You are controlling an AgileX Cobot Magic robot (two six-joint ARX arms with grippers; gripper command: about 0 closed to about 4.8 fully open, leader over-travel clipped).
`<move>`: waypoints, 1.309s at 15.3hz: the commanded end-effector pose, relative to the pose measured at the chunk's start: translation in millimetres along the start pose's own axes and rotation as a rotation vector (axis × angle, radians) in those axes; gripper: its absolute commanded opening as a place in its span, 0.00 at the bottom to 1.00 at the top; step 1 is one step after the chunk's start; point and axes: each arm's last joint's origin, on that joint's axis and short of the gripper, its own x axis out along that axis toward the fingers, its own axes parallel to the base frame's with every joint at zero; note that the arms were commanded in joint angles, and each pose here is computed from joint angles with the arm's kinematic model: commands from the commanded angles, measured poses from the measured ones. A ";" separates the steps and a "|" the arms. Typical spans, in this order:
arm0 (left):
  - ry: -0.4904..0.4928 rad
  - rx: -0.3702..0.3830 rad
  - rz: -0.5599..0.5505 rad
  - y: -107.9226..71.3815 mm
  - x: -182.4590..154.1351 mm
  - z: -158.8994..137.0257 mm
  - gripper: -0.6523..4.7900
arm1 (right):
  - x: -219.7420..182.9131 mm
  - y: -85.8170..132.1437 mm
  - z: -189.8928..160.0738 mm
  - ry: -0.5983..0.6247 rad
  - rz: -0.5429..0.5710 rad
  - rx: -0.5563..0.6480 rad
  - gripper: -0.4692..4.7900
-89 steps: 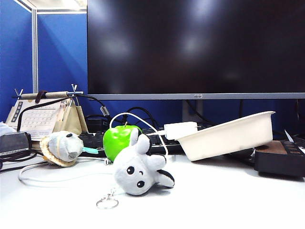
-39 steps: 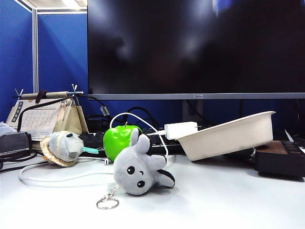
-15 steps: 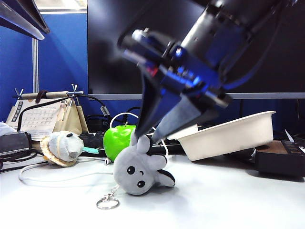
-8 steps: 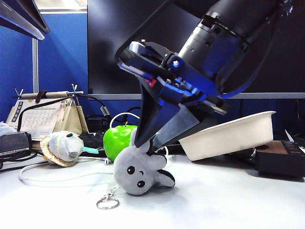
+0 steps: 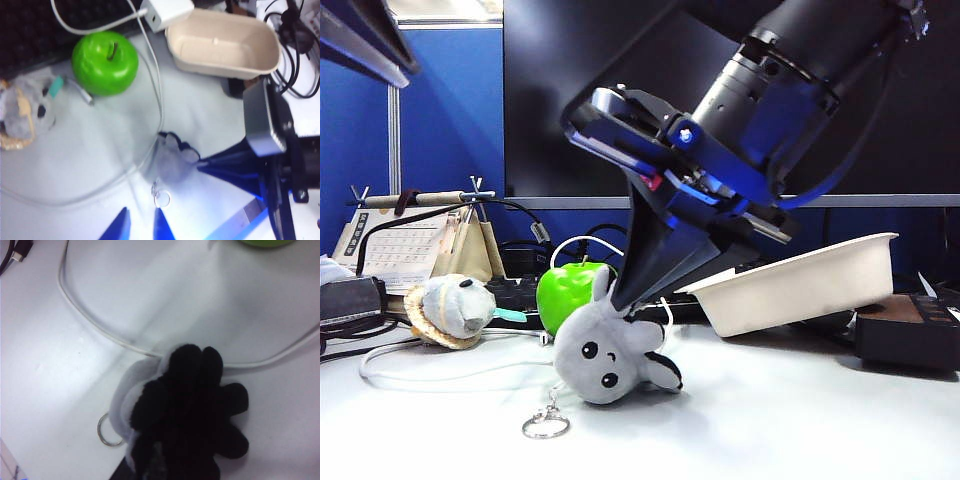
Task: Place the tilting octopus upright.
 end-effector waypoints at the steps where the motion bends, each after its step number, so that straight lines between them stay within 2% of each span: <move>1: 0.029 -0.013 -0.014 -0.5 -0.5 -2.9 0.25 | -1.8 -0.6 4.6 -0.020 0.040 0.032 0.09; 4: 0.047 -0.009 -0.110 -3.2 -0.7 -3.8 0.25 | -2.7 -2.2 7.4 -0.024 0.105 0.061 0.09; 5: 0.050 0.027 -0.162 -4.7 -1.0 -4.1 0.25 | -3.2 -3.8 9.1 -0.030 0.122 0.076 0.09; 6: 0.053 0.031 -0.182 -5.2 -1.1 -4.3 0.25 | -3.4 -4.5 9.5 -0.030 0.129 0.088 0.09; 9: 0.059 0.028 -0.182 -5.2 -1.1 -4.9 0.25 | -5.3 -5.7 13.8 -0.029 0.213 0.120 0.09; 11: 0.061 0.027 -0.182 -5.2 -1.1 -5.2 0.25 | -8.3 -5.7 20.7 -0.036 0.379 0.174 0.09; 14: 0.062 0.026 -0.182 -5.2 -1.1 -5.3 0.25 | -13.2 -10.6 30.0 -0.057 0.513 0.244 0.09; 17: 0.063 0.026 -0.182 -5.2 -1.1 -5.4 0.25 | -15.7 -22.9 31.6 -0.045 0.548 0.276 0.09; 20: 0.060 0.028 -0.182 -5.2 -1.1 -5.1 0.25 | -7.5 -23.4 27.0 0.009 0.551 0.309 0.09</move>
